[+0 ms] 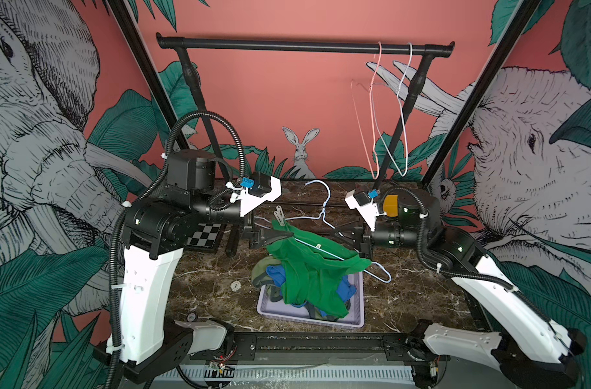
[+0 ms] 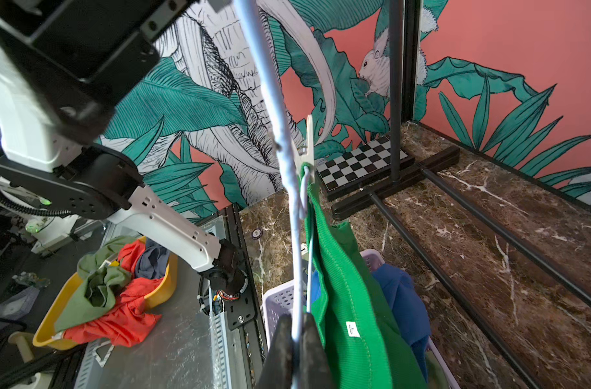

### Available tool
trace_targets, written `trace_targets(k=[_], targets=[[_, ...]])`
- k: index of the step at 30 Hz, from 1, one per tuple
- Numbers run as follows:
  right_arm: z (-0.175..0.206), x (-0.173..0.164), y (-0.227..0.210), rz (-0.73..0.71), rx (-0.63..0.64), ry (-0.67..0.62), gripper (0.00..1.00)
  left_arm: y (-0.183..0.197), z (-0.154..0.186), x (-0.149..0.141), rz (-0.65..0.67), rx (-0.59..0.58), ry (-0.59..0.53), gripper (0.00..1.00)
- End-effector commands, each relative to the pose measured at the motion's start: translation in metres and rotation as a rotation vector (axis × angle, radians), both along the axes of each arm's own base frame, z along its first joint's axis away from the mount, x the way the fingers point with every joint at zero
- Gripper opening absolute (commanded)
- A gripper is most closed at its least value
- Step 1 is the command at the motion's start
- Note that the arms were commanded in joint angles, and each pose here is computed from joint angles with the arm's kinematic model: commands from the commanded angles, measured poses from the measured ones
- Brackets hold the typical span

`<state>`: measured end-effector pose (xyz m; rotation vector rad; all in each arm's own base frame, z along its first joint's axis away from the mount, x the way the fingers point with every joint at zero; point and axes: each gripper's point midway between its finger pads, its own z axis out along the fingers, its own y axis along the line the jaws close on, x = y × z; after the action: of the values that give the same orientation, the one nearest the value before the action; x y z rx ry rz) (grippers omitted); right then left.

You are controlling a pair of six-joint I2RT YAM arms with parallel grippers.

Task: Remove the clothespins securing tank tops to the hanger
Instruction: Adjust the hanger, then remove the clothespin from the hanger.

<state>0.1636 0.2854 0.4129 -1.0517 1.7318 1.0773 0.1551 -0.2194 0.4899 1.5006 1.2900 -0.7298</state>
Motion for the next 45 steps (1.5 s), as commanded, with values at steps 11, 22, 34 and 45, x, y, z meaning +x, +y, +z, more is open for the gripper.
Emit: trace_targets(k=[11, 22, 34, 45], targets=[[0.031, -0.043, -0.034, 0.078, 0.031, -0.147, 0.00, 0.000, -0.048, 0.000, -0.079, 0.131, 0.042, 0.91], [0.042, -0.042, -0.026, 0.116, 0.046, -0.167, 0.00, -0.005, -0.054, -0.002, -0.102, 0.106, 0.101, 0.58], [0.042, -0.042, -0.029, 0.106, 0.036, -0.166, 0.00, -0.004, -0.052, -0.004, -0.100, 0.103, 0.100, 0.42], [0.036, -0.042, -0.034, 0.085, 0.009, -0.163, 0.00, -0.004, -0.041, -0.010, -0.110, 0.074, 0.095, 0.03]])
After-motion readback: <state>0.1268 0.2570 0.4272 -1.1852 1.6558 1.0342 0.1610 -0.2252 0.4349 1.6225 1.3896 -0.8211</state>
